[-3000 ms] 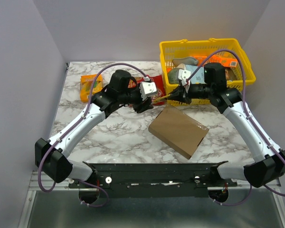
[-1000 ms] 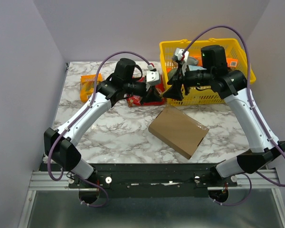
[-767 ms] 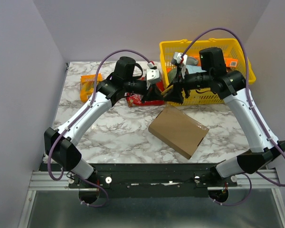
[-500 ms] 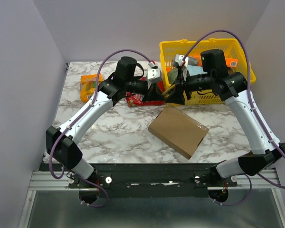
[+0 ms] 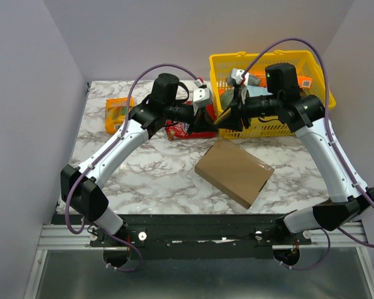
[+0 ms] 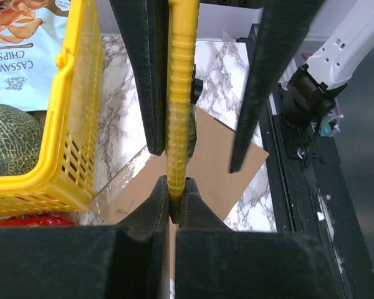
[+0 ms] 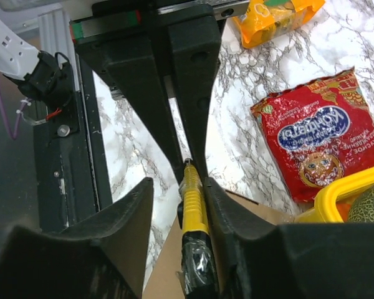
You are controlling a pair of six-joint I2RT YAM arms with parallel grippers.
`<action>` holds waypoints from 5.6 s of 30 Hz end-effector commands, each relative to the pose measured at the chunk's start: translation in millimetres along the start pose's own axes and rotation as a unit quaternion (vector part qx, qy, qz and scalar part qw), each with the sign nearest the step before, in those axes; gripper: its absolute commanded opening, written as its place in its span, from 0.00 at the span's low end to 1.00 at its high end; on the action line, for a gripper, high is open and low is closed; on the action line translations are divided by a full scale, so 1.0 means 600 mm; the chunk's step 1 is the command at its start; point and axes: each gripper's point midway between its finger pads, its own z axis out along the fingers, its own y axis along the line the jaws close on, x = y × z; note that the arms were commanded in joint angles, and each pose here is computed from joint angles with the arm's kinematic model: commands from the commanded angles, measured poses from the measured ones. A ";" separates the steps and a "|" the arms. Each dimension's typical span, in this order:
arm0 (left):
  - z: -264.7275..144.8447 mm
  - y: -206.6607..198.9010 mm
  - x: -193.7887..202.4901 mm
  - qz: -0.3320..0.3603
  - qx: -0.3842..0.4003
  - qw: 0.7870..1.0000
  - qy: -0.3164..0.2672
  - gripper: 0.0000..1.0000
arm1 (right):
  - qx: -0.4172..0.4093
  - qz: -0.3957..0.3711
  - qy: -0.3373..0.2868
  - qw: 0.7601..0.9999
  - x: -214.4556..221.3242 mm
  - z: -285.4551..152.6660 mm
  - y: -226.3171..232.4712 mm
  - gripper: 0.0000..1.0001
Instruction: Unpack the express box
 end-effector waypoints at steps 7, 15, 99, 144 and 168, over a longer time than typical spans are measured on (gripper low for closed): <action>0.007 0.014 -0.003 0.014 -0.008 1.000 -0.002 0.00 | -0.039 0.000 0.007 0.999 0.012 0.004 0.027 0.15; -0.036 0.103 0.039 -0.027 -0.192 0.980 0.039 0.62 | 0.150 0.035 0.007 0.988 0.027 -0.033 -0.060 0.00; -0.369 -0.139 0.637 0.064 -0.128 0.834 0.532 0.35 | 0.386 0.108 -0.063 0.914 0.139 -0.176 -0.102 0.00; -0.314 0.193 0.400 -0.322 -0.324 0.851 0.259 0.65 | 0.263 0.055 -0.077 0.960 0.049 -0.120 -0.109 0.00; -0.351 0.289 0.236 -0.294 -0.453 0.831 0.132 0.99 | 0.265 0.086 -0.096 0.956 0.050 -0.106 -0.128 0.00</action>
